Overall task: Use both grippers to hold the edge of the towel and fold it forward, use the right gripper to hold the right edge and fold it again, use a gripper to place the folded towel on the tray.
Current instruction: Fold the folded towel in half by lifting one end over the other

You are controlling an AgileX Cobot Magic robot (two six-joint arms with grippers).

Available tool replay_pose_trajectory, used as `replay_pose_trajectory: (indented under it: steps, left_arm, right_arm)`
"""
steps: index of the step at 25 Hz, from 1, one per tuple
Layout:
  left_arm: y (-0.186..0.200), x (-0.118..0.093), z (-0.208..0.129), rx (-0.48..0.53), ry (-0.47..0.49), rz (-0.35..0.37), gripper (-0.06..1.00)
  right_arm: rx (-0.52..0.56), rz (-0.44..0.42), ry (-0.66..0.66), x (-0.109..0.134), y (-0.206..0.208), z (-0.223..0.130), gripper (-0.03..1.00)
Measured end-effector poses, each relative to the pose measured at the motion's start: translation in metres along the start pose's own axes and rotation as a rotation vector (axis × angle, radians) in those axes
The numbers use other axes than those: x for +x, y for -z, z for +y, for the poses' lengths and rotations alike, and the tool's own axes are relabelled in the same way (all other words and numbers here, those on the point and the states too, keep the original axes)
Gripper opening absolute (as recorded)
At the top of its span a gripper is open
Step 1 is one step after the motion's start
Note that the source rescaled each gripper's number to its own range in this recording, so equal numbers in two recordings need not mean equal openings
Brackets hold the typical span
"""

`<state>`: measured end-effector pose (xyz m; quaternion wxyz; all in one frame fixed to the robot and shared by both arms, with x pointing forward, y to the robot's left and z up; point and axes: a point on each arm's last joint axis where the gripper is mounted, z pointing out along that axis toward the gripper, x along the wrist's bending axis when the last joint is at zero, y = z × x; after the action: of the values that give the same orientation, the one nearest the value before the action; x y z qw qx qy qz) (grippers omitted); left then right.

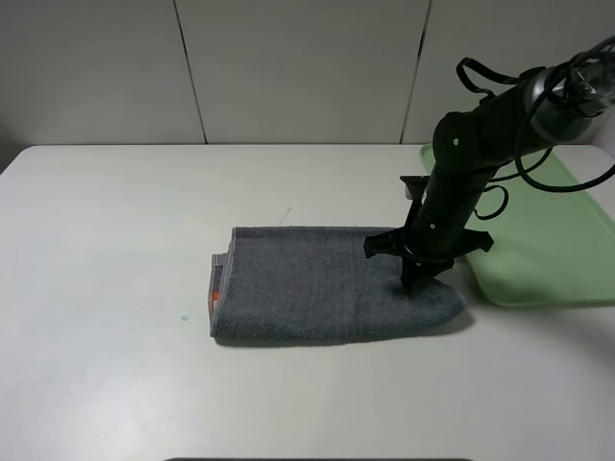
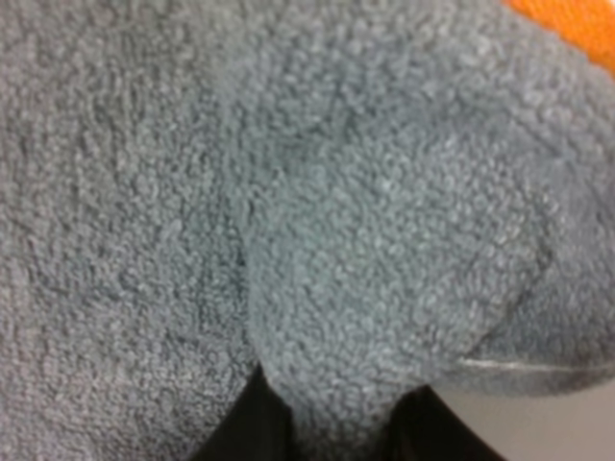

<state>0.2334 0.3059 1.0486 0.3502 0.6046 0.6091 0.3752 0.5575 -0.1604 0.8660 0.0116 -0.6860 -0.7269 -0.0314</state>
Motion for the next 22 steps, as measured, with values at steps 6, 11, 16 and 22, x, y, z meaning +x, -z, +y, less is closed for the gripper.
replay_pose_trajectory:
  steps: [6, 11, 16, 22]
  left_arm:
    - [0.000, 0.000, 0.000, 0.000, 0.000, 0.000, 1.00]
    - [0.000, 0.000, 0.000, 0.000, 0.000, 0.000, 1.00]
    - [0.000, 0.000, 0.000, 0.000, 0.000, 0.000, 1.00]
    - [0.000, 0.000, 0.000, 0.000, 0.000, 0.000, 1.00]
  right_arm:
    - [0.019, -0.033, 0.063, 0.005, 0.011, 0.019, 0.14]
    - [-0.049, -0.058, 0.108, 0.012, 0.040, 0.047, 0.14]
    - [-0.125, -0.119, 0.161, 0.013, 0.068, 0.069, 0.14]
    - [-0.172, -0.229, 0.242, 0.008, 0.085, 0.081, 0.14]
